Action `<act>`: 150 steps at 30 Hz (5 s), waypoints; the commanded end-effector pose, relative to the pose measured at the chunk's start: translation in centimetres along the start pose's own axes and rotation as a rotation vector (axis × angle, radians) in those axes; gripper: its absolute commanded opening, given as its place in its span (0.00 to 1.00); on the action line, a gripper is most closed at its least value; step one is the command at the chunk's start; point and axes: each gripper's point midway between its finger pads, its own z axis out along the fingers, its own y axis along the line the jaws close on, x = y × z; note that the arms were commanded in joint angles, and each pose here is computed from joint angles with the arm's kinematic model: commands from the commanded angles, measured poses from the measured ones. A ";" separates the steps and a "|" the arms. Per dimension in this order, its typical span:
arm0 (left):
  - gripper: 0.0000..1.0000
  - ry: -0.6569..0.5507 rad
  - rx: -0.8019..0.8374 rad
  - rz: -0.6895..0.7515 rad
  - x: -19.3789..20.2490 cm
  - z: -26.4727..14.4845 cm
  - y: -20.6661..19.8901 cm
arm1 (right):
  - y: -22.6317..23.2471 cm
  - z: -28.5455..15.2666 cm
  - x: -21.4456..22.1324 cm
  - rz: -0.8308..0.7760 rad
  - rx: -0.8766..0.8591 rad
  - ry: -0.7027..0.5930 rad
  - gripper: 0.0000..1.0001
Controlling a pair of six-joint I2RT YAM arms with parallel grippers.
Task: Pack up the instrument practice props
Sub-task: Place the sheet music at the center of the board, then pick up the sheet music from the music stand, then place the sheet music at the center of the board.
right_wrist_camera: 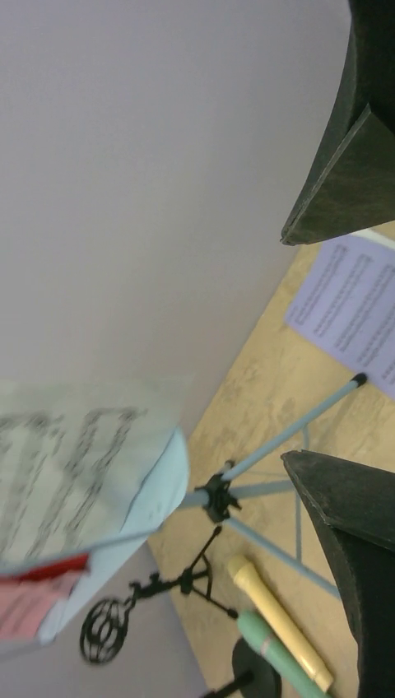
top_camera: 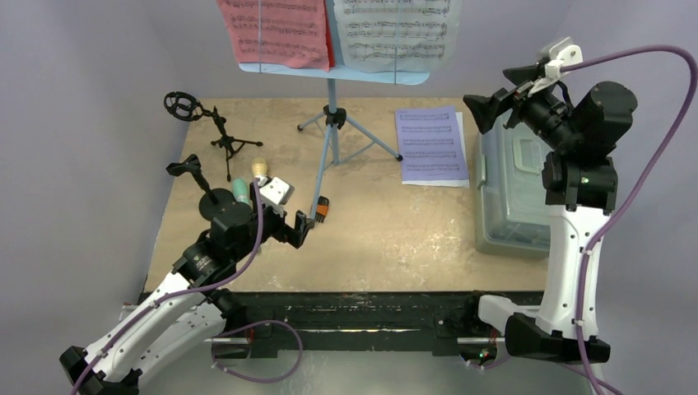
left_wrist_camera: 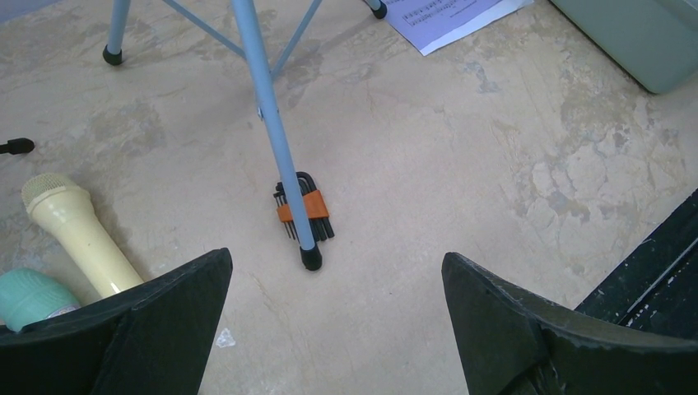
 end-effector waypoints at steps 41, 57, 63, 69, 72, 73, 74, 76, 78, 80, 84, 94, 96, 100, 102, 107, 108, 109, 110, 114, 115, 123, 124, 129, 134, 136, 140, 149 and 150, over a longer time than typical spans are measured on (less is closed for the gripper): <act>1.00 -0.034 0.005 -0.021 -0.9 0.5 0.7 | 9.4 3.4 -9.5 0.013 -0.693 -0.194 0.33; 1.00 -0.034 0.002 -0.027 -0.9 0.5 0.8 | 8.7 7.0 -10.1 0.197 -0.591 -0.213 0.41; 1.00 -0.032 -0.001 -0.028 -0.9 0.5 0.9 | 7.9 7.5 -10.2 0.244 -0.536 -0.211 0.09; 1.00 -0.045 -0.001 -0.035 -1.2 0.3 0.9 | 8.1 5.6 -10.9 0.193 -0.506 -0.217 0.00; 1.00 -0.048 -0.004 -0.032 -1.2 0.3 1.0 | 7.7 4.3 -11.0 0.146 -0.480 -0.213 0.00; 1.00 -0.045 -0.003 -0.031 -1.1 0.4 1.0 | 7.8 4.0 -10.9 0.135 -0.480 -0.210 0.00; 1.00 -0.039 -0.005 -0.031 -1.0 0.4 1.0 | 7.0 3.7 -10.7 0.130 -0.456 -0.204 0.00; 1.00 -0.037 -0.004 -0.029 -1.0 0.5 1.0 | 6.1 3.2 -10.3 0.122 -0.425 -0.197 0.00; 1.00 -0.034 -0.005 -0.029 -0.9 0.4 1.0 | 5.4 2.8 -9.7 0.119 -0.407 -0.189 0.00; 1.00 -0.035 -0.008 -0.030 -0.9 0.4 1.1 | 5.2 2.2 -9.3 0.110 -0.398 -0.183 0.00; 1.00 -0.033 -0.007 -0.028 -0.9 0.5 1.1 | 4.9 1.2 -8.8 0.072 -0.364 -0.168 0.00; 1.00 -0.030 -0.002 -0.027 -0.8 0.5 1.0 | 4.1 -0.9 -7.5 0.024 -0.248 -0.124 0.00; 1.00 -0.029 -0.001 -0.026 -0.7 0.5 1.0 | 3.7 -1.2 -7.1 -0.005 -0.225 -0.119 0.00; 1.00 -0.031 -0.001 -0.027 -0.8 0.5 1.0 | 3.2 -1.7 -6.2 -0.002 -0.191 -0.102 0.00; 1.00 -0.031 0.001 -0.026 -0.8 0.5 0.9 | 3.0 -1.9 -5.9 -0.001 -0.180 -0.094 0.00; 1.00 -0.031 0.000 -0.025 -0.8 0.5 1.0 | 2.4 -2.3 -4.9 0.003 -0.145 -0.076 0.00; 1.00 -0.032 0.001 -0.024 -0.8 0.4 0.9 | 2.3 -2.4 -4.6 0.004 -0.138 -0.071 0.00; 1.00 -0.032 0.000 -0.025 -0.8 0.4 1.0 | 2.1 -2.4 -4.3 0.006 -0.132 -0.066 0.00; 1.00 -0.031 0.000 -0.025 -0.8 0.5 1.0 | 2.1 -2.5 -4.0 0.009 -0.128 -0.061 0.00; 1.00 -0.031 0.001 -0.025 -0.8 0.5 0.9 | 1.7 -2.8 -3.2 0.011 -0.105 -0.047 0.00; 1.00 -0.031 0.002 -0.025 -0.8 0.5 0.9 | 1.5 -2.9 -2.8 0.015 -0.098 -0.040 0.00; 1.00 -0.031 0.002 -0.025 -0.8 0.5 0.9 | 0.7 -2.7 -0.1 0.050 -0.082 -0.001 0.00; 1.00 -0.030 0.002 -0.024 -0.8 0.5 0.9 | 0.6 -2.5 0.3 0.056 -0.084 0.003 0.00; 1.00 -0.028 0.003 -0.025 -0.7 0.5 0.9 | 0.3 -1.6 3.5 0.111 -0.104 0.045 0.00; 1.00 -0.028 0.003 -0.023 -0.7 0.6 0.9 | 0.1 -0.7 6.5 0.169 -0.130 0.087 0.00; 1.00 -0.027 0.004 -0.024 -0.7 0.6 0.9 | -0.2 -0.3 7.9 0.194 -0.126 0.112 0.00; 1.00 -0.027 0.006 -0.023 -0.7 0.6 0.9 | -0.3 0.2 10.3 0.228 -0.139 0.149 0.00; 1.00 -0.028 0.006 -0.024 -0.8 0.6 0.9 | 0.1 1.7 15.5 0.291 -0.179 0.238 0.00; 1.00 -0.029 0.005 -0.024 -0.8 0.6 0.9 | 0.2 1.9 16.0 0.295 -0.181 0.248 0.00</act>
